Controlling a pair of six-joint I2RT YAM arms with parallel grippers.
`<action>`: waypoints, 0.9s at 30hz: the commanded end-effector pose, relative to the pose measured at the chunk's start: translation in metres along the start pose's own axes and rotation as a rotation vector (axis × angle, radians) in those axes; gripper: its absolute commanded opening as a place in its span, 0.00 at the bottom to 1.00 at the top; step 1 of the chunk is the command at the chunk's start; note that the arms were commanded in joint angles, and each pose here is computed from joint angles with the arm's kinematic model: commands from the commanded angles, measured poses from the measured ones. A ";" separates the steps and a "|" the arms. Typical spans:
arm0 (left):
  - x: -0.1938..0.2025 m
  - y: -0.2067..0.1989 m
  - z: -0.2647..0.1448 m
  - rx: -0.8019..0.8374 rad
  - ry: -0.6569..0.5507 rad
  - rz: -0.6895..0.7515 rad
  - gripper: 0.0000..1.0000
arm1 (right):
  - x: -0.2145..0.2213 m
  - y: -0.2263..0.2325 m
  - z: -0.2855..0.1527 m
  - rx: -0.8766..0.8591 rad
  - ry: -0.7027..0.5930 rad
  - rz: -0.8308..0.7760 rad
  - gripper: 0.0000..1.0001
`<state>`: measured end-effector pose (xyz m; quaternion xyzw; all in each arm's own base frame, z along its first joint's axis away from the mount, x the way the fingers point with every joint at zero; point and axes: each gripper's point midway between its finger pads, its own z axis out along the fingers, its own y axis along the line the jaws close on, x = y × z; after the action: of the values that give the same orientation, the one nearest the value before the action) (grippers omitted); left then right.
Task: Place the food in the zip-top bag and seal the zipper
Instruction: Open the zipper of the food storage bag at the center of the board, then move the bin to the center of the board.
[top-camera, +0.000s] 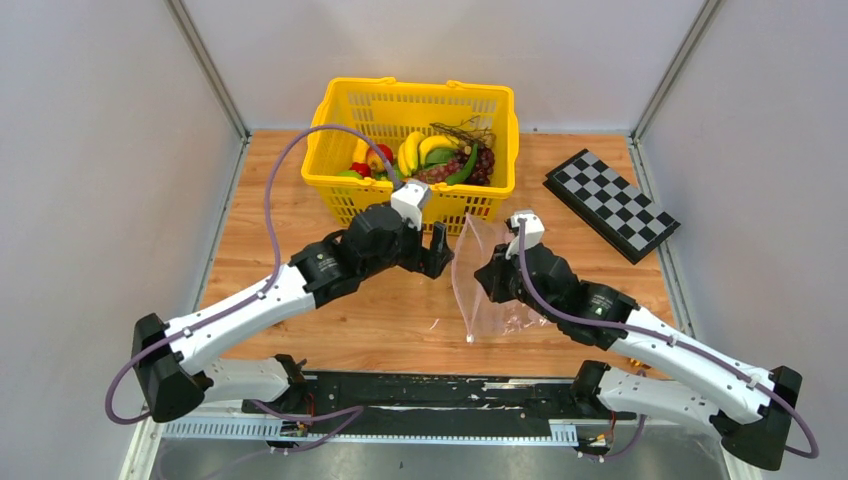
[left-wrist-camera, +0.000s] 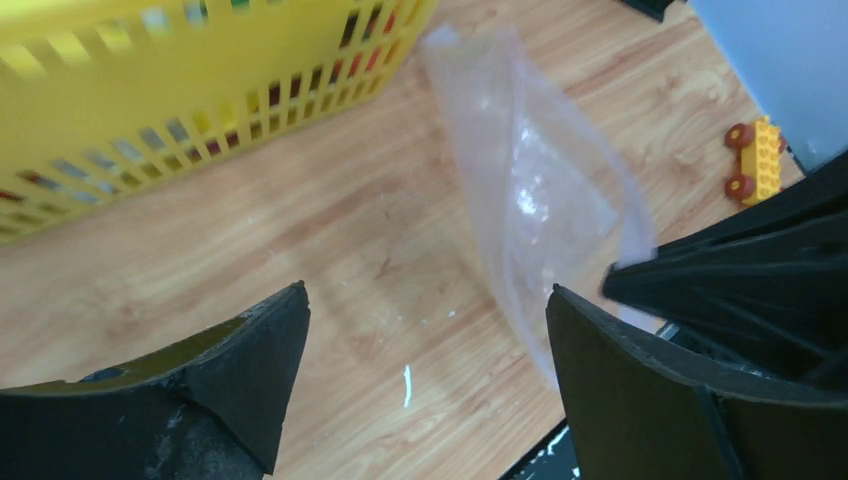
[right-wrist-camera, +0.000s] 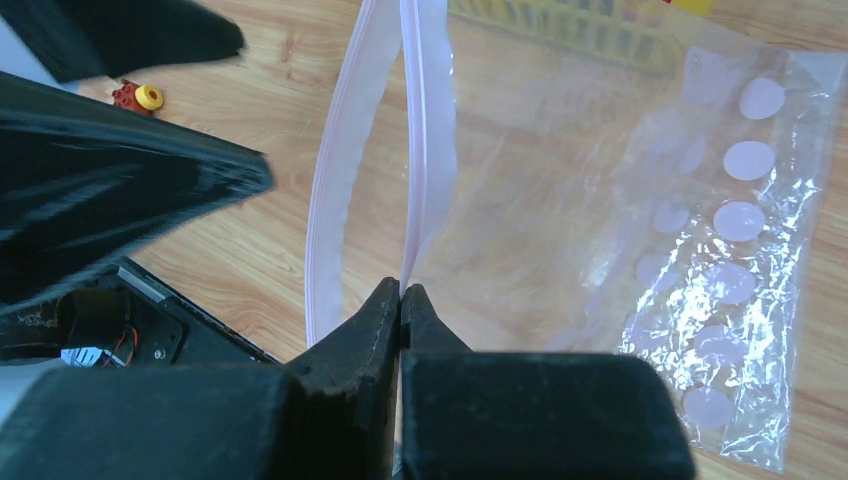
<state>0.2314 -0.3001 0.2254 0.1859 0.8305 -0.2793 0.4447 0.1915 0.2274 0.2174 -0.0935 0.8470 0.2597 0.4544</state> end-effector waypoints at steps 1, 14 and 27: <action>-0.073 -0.008 -0.039 -0.005 -0.133 0.173 0.99 | -0.010 0.009 0.006 -0.025 -0.041 0.059 0.00; -0.187 0.111 0.017 -0.238 -0.237 0.105 1.00 | -0.001 0.010 0.004 -0.056 -0.017 0.062 0.00; -0.089 0.184 0.071 -0.402 0.079 -0.005 1.00 | -0.007 -0.006 -0.021 -0.031 -0.070 0.081 0.00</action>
<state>0.4557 -0.2231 0.2114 0.0921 0.8763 -0.1074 0.4605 0.1824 0.2224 0.2255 -0.0762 0.8337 0.2973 0.4592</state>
